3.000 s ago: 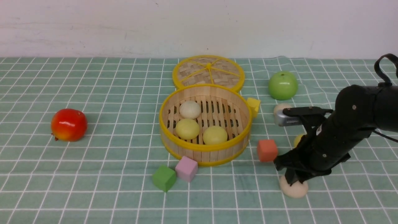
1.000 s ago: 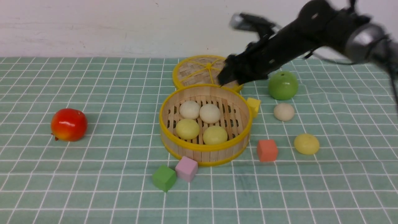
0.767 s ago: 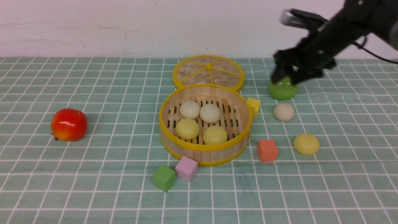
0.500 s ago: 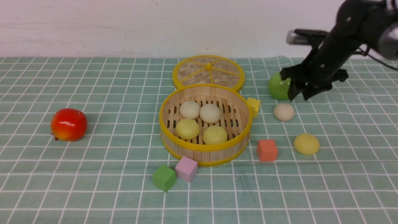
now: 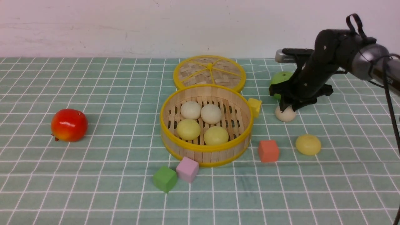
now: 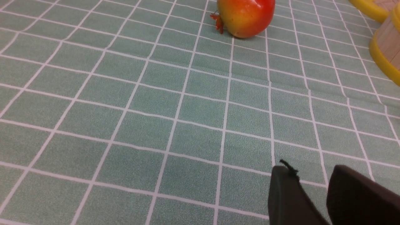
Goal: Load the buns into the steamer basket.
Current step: Use the right arm to grab a steamed stuffed bun, then use the right arm to put the steamed stuffed bun into the steamer
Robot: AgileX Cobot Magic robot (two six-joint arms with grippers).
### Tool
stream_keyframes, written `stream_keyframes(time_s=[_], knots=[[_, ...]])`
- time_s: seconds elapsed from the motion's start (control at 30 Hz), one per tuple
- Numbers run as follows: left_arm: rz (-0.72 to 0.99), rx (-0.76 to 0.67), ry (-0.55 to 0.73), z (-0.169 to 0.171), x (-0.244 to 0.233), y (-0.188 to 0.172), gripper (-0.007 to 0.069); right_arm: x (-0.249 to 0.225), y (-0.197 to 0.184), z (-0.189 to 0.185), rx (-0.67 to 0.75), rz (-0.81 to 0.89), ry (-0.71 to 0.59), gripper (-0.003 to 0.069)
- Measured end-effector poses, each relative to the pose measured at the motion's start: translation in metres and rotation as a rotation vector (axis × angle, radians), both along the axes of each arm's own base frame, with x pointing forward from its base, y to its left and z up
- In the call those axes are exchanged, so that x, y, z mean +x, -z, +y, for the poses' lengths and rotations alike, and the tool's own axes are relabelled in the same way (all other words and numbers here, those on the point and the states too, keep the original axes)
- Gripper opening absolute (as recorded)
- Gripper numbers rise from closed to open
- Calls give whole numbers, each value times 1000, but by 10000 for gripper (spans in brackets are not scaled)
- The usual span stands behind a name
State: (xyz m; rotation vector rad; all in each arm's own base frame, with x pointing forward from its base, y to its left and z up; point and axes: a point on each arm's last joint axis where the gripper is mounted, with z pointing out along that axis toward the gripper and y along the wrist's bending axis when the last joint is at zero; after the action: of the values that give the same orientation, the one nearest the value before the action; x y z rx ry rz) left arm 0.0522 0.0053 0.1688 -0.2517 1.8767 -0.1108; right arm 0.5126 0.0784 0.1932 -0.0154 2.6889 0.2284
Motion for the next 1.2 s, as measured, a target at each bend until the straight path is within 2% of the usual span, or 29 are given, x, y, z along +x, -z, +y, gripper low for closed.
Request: stream_keyframes(time_s=[0.17, 0.23, 0.27, 0.3, 0.5, 0.57, 0.63, 0.73, 0.8, 0.93, 1.03, 1.2], knots=[[0, 0, 0, 0, 0, 0, 204, 2, 4, 0, 0, -8, 3, 164], [0, 0, 0, 0, 0, 0, 206, 2, 4, 0, 0, -9, 3, 67], [0, 0, 0, 0, 0, 0, 206, 2, 4, 0, 0, -9, 3, 59], [0, 0, 0, 0, 0, 0, 209, 2, 3, 0, 1, -9, 3, 14], [0, 0, 0, 0, 0, 0, 215, 1, -15, 3, 28, -19, -8, 6], [0, 0, 0, 0, 0, 0, 218, -3, -42, 17, 69, -74, -68, 6], [0, 0, 0, 0, 0, 0, 218, -4, -52, 23, 82, -102, -96, 6], [0, 0, 0, 0, 0, 0, 218, -12, -85, 63, 171, -209, -204, 6], [0, 0, 0, 0, 0, 0, 221, -14, -91, 82, 198, -262, -247, 6], [0, 0, 0, 0, 0, 0, 225, -13, -83, 108, 218, -316, -295, 6], [0, 0, 0, 0, 0, 0, 229, -7, -61, 124, 244, -328, -299, 6], [0, 0, 0, 0, 0, 0, 236, -2, -38, 133, 289, -298, -285, 6]])
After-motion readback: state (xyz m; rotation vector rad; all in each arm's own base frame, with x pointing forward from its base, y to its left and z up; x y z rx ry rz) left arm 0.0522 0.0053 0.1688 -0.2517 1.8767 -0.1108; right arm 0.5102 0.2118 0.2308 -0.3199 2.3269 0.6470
